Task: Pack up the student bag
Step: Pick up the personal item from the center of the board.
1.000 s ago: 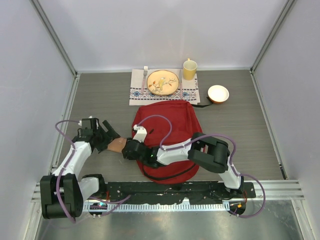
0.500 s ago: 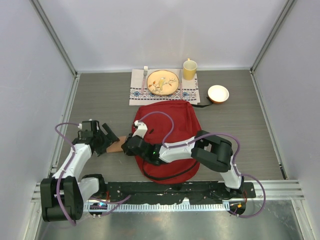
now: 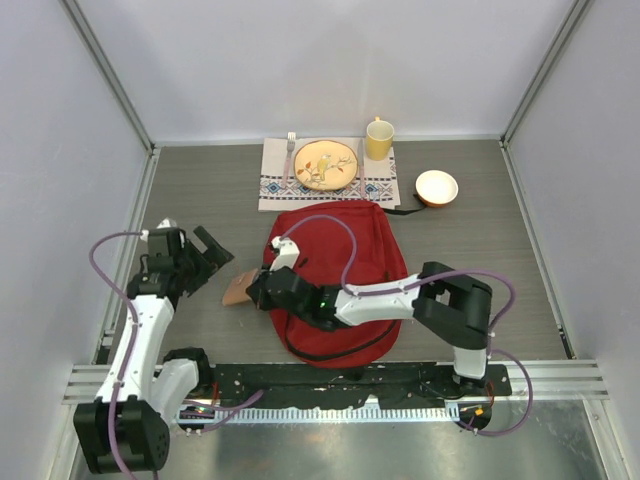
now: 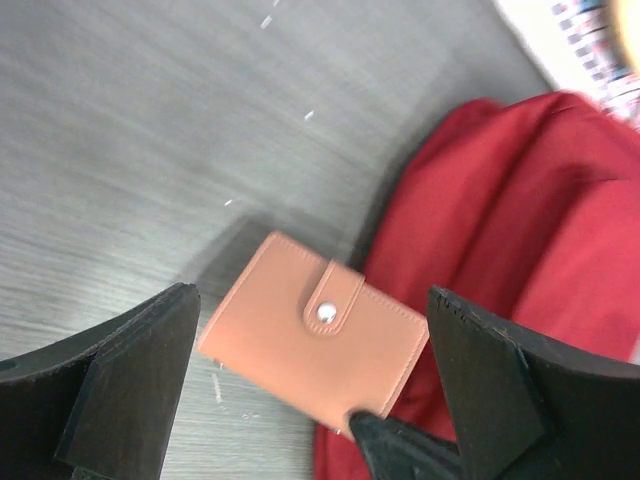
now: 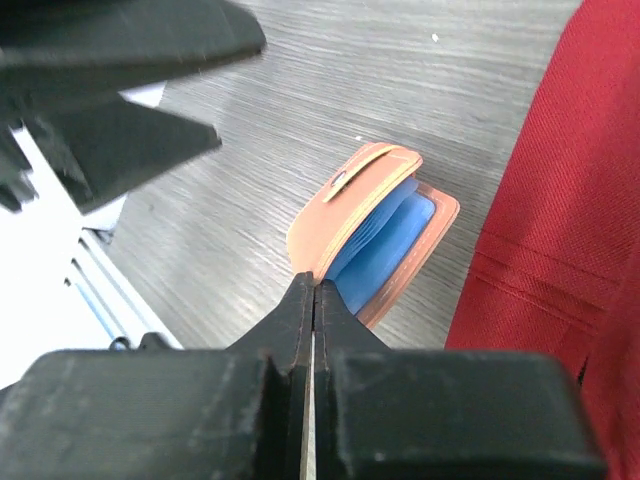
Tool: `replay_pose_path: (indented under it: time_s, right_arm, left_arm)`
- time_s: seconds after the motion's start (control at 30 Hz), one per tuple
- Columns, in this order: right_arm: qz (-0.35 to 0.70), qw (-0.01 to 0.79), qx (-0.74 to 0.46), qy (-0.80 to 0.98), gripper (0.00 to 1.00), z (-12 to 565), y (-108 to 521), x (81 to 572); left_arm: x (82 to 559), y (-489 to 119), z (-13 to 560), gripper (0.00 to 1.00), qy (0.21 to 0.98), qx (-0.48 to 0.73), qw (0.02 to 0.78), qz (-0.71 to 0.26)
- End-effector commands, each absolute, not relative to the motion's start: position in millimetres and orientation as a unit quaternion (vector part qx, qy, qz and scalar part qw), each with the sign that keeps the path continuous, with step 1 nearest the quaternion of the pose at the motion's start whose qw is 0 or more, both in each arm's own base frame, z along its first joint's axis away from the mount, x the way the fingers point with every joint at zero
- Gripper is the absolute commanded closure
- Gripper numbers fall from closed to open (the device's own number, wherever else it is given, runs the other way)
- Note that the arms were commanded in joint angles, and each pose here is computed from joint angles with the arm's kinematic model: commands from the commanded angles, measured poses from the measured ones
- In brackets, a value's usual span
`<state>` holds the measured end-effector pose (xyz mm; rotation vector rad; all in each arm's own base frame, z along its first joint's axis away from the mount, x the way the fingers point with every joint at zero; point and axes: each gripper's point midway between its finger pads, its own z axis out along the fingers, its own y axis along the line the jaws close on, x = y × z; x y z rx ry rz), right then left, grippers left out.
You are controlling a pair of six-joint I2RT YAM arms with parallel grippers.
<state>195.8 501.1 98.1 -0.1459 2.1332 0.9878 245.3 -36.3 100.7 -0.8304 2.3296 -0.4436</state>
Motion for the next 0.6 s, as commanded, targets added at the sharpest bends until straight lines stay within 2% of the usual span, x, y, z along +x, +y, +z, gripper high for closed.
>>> replay_pose_path:
  time_s: [0.0,0.23,0.4,0.47,0.57]
  right_arm:
    - [0.454,0.429,-0.075,0.777,0.99,183,497,189]
    - [0.448,0.478,-0.07,0.752,0.99,232,452,190]
    - [0.43,0.506,-0.035,0.747,0.99,243,391,188]
    - [0.416,0.504,-0.027,0.756,0.99,228,371,185]
    - [0.417,0.499,-0.013,0.76,0.99,219,345,178]
  left_arm:
    - [253,-33,160,0.0,0.858,-0.308,0.37,-0.178]
    - [250,-38,186,0.0,0.846,-0.301,0.392,-0.198]
    - [257,-86,189,0.0,0.82,-0.265,0.369,-0.347]
    - [263,-103,201,0.0,0.795,-0.238,0.379,-0.41]
    - [263,-118,188,0.01,0.787,-0.236,0.362,-0.441]
